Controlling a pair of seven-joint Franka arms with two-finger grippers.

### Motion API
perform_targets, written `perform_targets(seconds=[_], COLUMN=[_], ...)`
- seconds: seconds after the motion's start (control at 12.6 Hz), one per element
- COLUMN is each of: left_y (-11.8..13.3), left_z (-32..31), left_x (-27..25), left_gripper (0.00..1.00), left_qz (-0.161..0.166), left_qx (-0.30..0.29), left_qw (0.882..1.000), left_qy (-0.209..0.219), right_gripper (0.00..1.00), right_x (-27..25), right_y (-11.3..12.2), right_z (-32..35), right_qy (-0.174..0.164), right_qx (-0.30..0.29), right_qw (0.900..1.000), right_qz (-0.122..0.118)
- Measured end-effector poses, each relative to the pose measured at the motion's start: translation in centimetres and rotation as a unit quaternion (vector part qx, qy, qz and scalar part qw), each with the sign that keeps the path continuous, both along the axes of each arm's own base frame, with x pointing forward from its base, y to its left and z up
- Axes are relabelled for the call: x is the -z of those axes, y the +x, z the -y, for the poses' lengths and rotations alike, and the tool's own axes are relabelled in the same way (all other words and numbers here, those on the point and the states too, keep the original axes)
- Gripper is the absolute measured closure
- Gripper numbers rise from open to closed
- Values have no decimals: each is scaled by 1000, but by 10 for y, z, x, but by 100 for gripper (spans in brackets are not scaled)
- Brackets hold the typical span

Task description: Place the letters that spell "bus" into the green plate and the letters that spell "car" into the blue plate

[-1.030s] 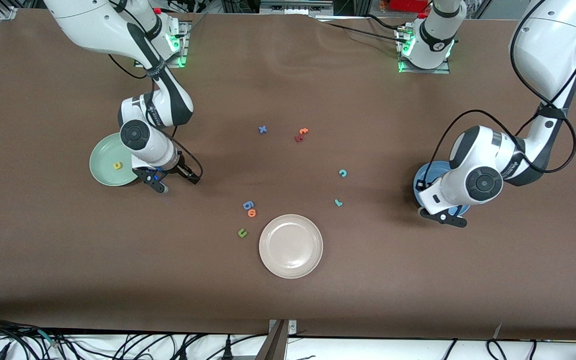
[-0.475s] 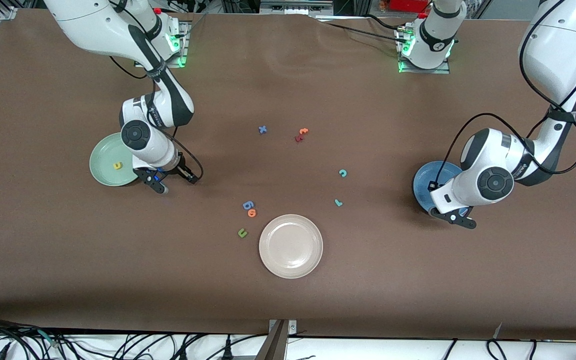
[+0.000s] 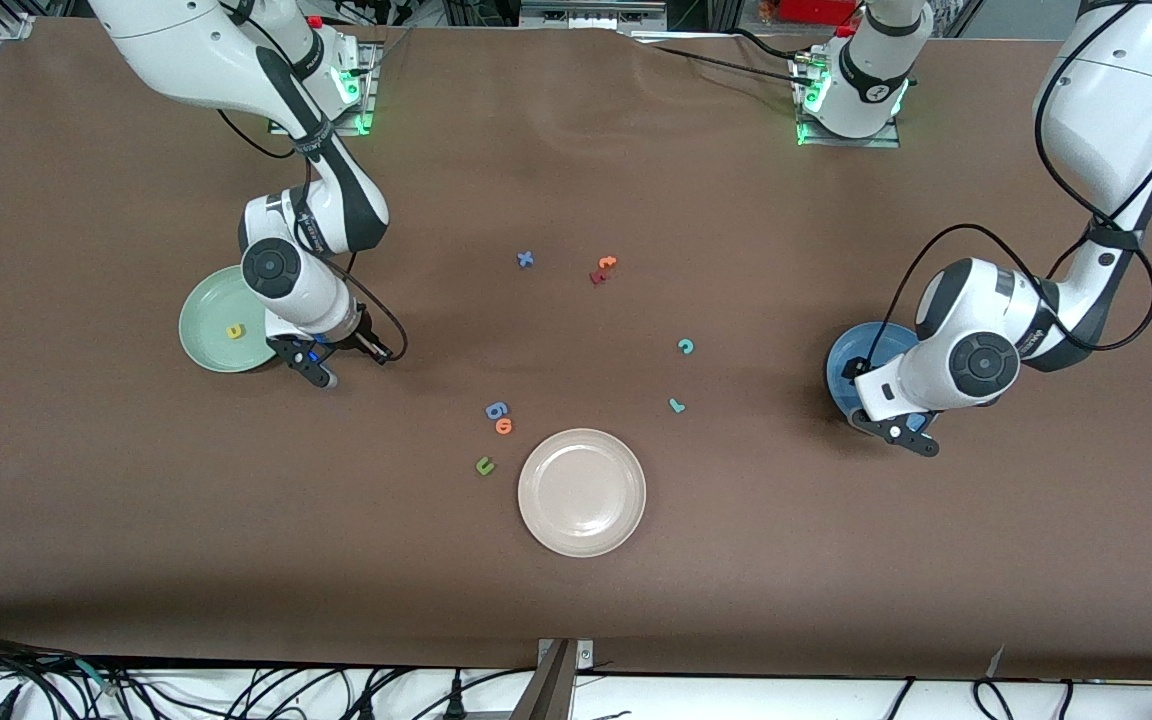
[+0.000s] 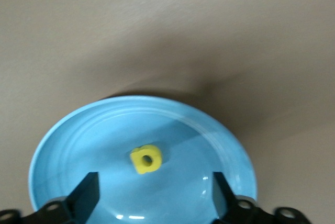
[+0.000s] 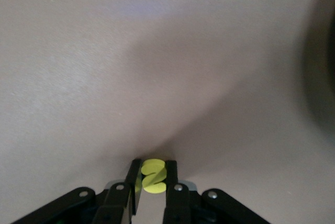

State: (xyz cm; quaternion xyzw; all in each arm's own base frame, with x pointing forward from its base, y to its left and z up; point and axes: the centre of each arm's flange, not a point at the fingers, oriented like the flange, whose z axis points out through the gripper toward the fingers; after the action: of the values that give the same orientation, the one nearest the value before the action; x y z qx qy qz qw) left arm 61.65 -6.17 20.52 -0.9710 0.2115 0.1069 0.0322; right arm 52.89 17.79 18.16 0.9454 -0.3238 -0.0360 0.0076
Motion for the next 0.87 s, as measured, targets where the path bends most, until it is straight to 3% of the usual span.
perform_targets(seconds=[0.24, 0.55, 0.87], left_y=[-7, -32, -67], left_z=[49, 144, 212], left_x=[-4, -4, 1], left_gripper=[0, 0, 0], left_qz=[-1, -3, 9], left_qx=[-55, -109, -140], left_qw=[998, 994, 990], left_qy=[-15, -11, -14], right_gripper=[78, 78, 78], right_x=[-33, -59, -40], right_y=[-1, 0, -29], right_z=[12, 82, 173], right_qy=[-14, -24, -13], right_qx=[-17, -65, -110], right_qw=[999, 994, 986], right_qz=[-36, -82, -126])
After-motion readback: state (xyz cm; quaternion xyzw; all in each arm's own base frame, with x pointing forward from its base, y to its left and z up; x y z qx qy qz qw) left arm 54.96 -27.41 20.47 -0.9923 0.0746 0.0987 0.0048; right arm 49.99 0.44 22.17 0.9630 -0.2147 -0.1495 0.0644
